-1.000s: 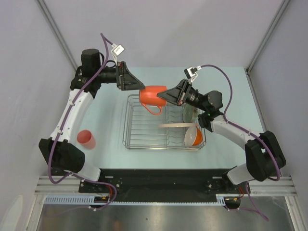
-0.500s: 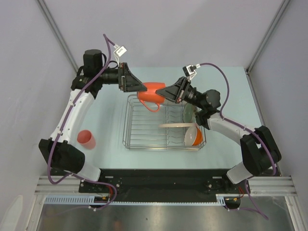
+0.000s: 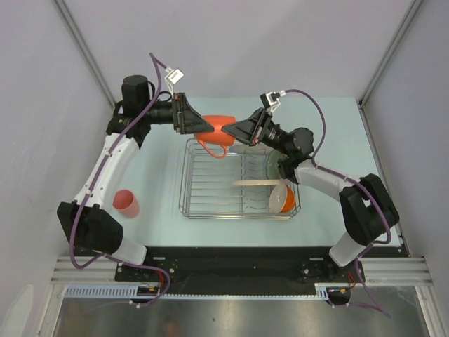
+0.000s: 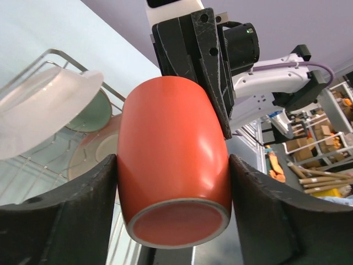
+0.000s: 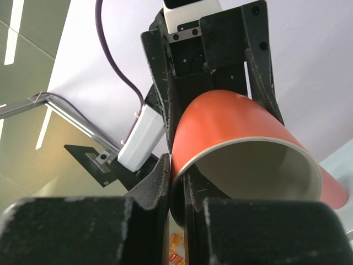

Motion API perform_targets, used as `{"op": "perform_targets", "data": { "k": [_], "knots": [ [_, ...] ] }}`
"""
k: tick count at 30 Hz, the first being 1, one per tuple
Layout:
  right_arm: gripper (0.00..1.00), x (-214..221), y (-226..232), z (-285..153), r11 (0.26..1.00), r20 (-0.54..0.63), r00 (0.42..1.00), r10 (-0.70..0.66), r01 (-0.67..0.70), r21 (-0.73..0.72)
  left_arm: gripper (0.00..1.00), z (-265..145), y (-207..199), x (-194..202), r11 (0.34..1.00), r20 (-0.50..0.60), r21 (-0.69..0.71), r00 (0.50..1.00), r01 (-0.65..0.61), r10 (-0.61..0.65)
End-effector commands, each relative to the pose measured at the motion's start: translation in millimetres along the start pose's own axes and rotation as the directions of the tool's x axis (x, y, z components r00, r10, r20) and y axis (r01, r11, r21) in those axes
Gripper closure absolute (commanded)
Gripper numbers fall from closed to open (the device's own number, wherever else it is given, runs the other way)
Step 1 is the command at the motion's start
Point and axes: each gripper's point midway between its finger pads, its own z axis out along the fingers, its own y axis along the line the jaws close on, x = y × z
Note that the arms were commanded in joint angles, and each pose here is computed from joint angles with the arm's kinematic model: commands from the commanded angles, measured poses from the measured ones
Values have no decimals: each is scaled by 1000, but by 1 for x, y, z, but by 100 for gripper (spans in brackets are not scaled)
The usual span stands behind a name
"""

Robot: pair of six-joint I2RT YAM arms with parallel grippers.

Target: Load the mixed dishes into the dish rack

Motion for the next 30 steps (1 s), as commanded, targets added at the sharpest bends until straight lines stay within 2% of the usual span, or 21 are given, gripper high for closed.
{"op": "perform_targets", "data": {
  "k": [1,2,4,5,7,8,10,12,13,14,16,17,23,28,29,30],
  "knots": [
    [100,-10,54,14,969,74,990,-124,136,-205,43,2,-24,2,997,-21,68,999,-34,35],
    [100,-11,53,14,970,76,989,-123,136,-203,55,2,-24,2,997,-23,71,999,-32,34],
    [100,-10,51,14,970,72,989,-126,138,-199,65,3,-24,1,997,-24,72,999,-37,39],
    [100,-10,50,14,971,71,989,-127,139,-196,79,2,-24,2,997,-28,74,999,-31,33],
    [100,-8,45,15,974,59,990,-129,138,-177,97,2,-24,-1,996,-25,66,998,-56,58],
    [100,-8,44,15,976,53,990,-130,137,-168,100,1,-23,1,998,-31,50,999,-38,40],
    [100,-8,35,13,983,26,990,-136,138,-121,100,0,-23,-3,996,-31,38,996,-77,78],
    [85,-7,28,11,987,0,990,-141,141,-76,100,-5,-20,-3,998,-32,6,998,-60,60],
    [77,-5,18,10,992,-26,992,-123,122,-23,100,-8,-18,-7,996,-26,-11,995,-93,92],
    [71,-8,16,6,988,-26,988,-152,152,1,100,-10,-17,-3,997,-39,-30,997,-64,63],
    [61,-8,5,0,987,-39,989,-144,147,69,100,-14,-11,-3,993,-47,-70,994,-98,95],
    [45,-12,8,-4,983,-34,987,-158,161,86,100,-15,-9,2,994,-59,-84,996,-75,70],
    [16,-19,-20,-33,951,-67,982,-175,186,247,100,-24,3,12,990,-76,-131,996,-56,46],
    [11,-52,-14,-78,868,-21,957,-290,273,415,100,-31,48,21,931,-143,-346,987,-116,70],
    [11,-58,-9,-84,851,-12,947,-321,294,434,100,-38,70,25,886,-167,-447,985,-123,52],
    [11,-63,-5,-88,837,1,938,-346,308,452,100,-40,82,31,863,-184,-491,982,-119,30]
  ]
}}
